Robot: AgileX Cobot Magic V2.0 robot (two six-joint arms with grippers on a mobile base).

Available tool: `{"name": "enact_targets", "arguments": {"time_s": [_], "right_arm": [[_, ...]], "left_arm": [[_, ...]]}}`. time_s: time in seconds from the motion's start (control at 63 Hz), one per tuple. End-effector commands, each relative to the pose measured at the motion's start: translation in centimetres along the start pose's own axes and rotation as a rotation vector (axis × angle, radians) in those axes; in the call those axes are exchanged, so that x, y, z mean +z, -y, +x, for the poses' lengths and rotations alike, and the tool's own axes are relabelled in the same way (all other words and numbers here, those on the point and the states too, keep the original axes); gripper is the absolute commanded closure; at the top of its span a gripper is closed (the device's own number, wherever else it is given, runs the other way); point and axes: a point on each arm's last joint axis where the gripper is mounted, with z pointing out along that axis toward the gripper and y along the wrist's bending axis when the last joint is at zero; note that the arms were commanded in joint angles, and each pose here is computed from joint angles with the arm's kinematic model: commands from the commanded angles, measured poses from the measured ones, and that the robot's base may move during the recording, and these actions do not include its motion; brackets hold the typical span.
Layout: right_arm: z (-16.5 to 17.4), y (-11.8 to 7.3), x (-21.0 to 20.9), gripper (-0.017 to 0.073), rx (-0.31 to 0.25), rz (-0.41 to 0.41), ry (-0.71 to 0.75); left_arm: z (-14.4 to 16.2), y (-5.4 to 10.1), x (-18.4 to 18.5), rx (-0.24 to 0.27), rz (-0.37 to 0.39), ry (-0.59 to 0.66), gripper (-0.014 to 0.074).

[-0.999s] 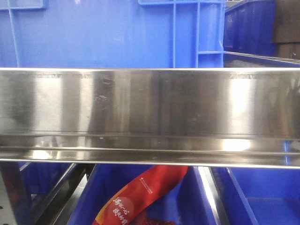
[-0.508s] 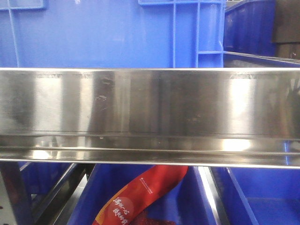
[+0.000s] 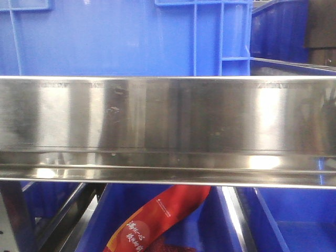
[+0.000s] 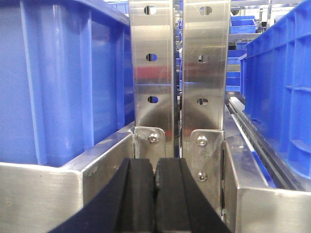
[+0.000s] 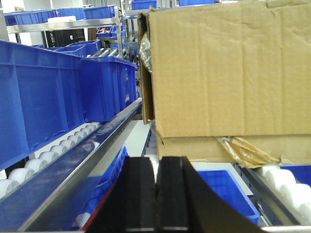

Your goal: Grab PVC pipe and place in blue bin

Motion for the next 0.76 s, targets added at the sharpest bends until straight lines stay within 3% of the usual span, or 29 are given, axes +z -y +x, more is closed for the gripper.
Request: {"name": "enact_targets", "arguments": {"time_s": [0.0, 0.746], "right_arm": [[0.02, 0.05, -0.01, 0.0721, 0.005, 0.006, 0.008], [0.02, 0.05, -0.01, 0.0721, 0.005, 0.006, 0.008]], "left_arm": [[-0.26, 0.01, -0.04, -0.002, 0.003, 0.026, 0.0704], [-0.26, 0.01, -0.04, -0.002, 0.003, 0.026, 0.0704]]}}
